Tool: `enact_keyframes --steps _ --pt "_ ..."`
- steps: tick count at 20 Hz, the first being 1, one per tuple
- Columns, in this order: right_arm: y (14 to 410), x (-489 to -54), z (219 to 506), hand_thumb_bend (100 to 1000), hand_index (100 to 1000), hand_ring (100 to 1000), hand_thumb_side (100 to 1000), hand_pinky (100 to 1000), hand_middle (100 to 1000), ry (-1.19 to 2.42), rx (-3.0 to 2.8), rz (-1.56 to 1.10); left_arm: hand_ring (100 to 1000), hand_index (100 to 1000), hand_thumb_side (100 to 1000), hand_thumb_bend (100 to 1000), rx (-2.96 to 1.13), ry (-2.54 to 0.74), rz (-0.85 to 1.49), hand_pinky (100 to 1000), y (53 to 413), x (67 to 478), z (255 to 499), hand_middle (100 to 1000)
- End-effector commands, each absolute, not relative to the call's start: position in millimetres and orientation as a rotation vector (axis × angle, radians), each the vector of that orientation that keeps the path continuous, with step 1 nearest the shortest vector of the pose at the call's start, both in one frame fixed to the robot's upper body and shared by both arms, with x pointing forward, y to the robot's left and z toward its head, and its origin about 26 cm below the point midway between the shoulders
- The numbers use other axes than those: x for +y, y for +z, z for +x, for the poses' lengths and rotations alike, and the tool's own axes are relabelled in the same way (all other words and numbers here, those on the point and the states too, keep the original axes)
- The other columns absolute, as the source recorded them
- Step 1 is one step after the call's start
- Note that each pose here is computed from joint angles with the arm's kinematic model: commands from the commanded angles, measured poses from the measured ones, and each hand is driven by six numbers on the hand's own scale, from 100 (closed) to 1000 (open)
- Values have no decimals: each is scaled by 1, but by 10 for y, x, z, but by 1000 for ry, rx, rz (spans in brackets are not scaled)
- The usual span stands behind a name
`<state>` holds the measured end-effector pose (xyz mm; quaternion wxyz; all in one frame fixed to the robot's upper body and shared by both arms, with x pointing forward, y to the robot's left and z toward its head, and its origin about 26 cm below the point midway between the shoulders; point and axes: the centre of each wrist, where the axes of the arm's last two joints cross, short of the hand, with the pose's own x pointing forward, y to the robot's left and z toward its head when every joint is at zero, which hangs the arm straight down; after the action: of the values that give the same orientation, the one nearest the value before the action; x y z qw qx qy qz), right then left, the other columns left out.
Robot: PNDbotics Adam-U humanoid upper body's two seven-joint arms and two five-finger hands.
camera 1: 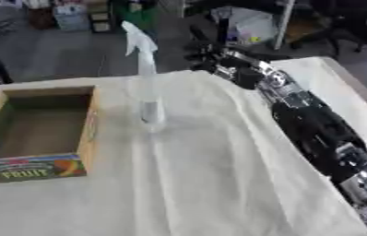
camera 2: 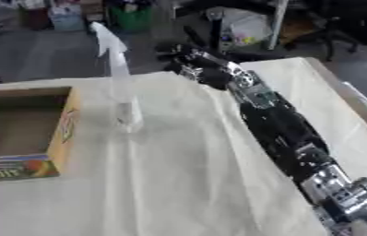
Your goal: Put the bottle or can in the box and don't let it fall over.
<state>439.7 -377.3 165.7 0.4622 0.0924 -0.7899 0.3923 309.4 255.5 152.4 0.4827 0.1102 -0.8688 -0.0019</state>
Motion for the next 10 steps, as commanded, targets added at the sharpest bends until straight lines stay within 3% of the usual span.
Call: enact_keyframes --steps 1,10 --pt "1737 -3825 4442 100 1000 1000 470 986 1000 1010 -1946 172 753 798 577 544 -2160 3 268 749 1638 2556 3091 617" --pt "1554 -4006 4472 100 1000 1000 451 1000 1000 960 -1892 -14 753 798 576 538 -2172 -9 226 749 1667 2479 3129 618"
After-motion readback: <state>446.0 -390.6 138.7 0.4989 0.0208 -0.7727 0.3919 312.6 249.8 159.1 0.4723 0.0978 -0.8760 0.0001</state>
